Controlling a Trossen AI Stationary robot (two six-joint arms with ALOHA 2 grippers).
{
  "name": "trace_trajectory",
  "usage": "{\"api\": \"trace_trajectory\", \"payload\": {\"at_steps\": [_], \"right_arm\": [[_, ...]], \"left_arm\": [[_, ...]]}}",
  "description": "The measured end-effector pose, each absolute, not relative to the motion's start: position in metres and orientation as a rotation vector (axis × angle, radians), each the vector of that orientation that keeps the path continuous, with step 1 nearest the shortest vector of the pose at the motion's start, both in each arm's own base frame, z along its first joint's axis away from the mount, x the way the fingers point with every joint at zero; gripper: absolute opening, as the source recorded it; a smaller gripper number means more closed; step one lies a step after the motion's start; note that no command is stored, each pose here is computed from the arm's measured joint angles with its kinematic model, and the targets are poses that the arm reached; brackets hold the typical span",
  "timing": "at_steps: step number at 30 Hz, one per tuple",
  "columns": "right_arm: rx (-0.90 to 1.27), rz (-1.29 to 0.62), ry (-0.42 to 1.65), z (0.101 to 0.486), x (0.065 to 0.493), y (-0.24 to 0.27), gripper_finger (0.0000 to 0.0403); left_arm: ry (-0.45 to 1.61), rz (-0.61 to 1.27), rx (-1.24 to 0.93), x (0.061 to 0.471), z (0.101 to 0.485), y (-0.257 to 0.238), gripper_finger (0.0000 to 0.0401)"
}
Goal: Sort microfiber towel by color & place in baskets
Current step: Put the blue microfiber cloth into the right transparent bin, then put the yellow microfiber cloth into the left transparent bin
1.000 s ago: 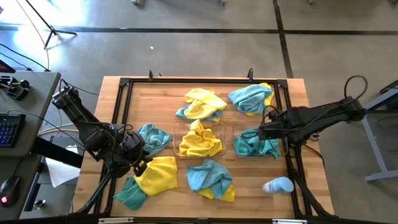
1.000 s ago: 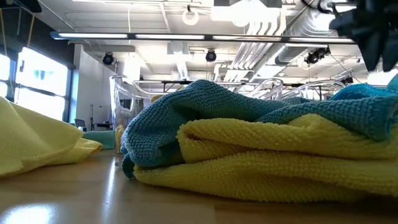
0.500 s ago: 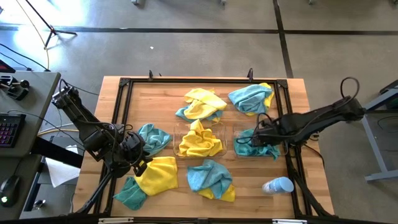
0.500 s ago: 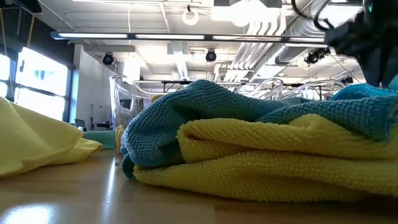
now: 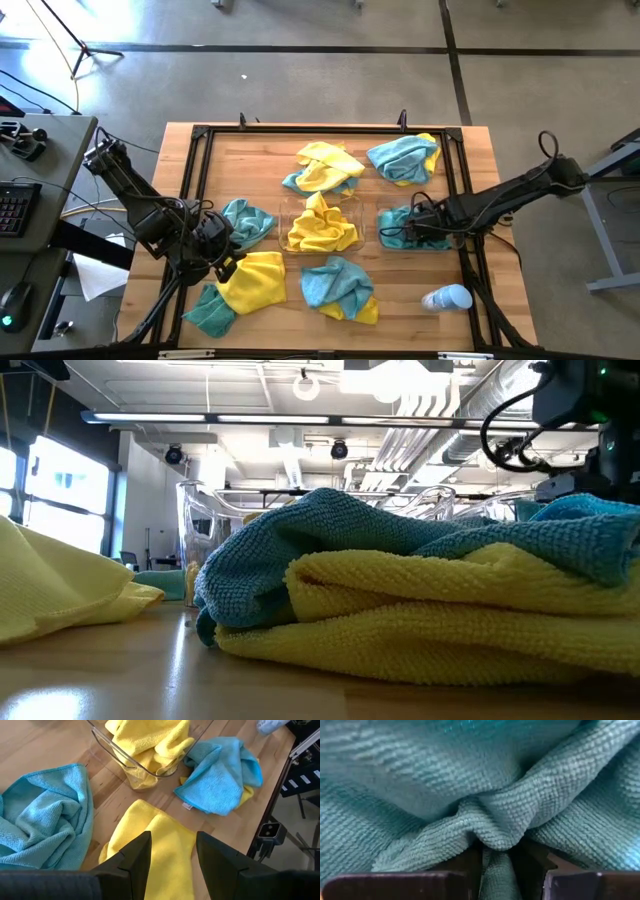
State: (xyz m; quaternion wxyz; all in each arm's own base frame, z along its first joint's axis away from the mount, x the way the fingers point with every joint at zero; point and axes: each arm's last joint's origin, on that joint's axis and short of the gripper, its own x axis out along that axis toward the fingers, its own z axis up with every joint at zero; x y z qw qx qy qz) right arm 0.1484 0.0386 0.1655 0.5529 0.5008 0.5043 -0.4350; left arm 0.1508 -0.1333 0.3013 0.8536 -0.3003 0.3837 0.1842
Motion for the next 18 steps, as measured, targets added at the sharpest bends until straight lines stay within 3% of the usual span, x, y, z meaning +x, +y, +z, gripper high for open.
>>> {"api": "trace_trajectory", "payload": {"at_steps": [7,18], "right_arm": [[1.168,-1.033,1.164,0.186,0.154,0.039,0.0094],[1.061,-1.101,1.081,0.264,0.156,0.036,0.0094]], "left_arm": [[0.812,0.388,-0.642,0.151,0.301,-0.133,0.0145],[0.813,0.387,-0.64,0.151,0.301,-0.133,0.0145]]}}
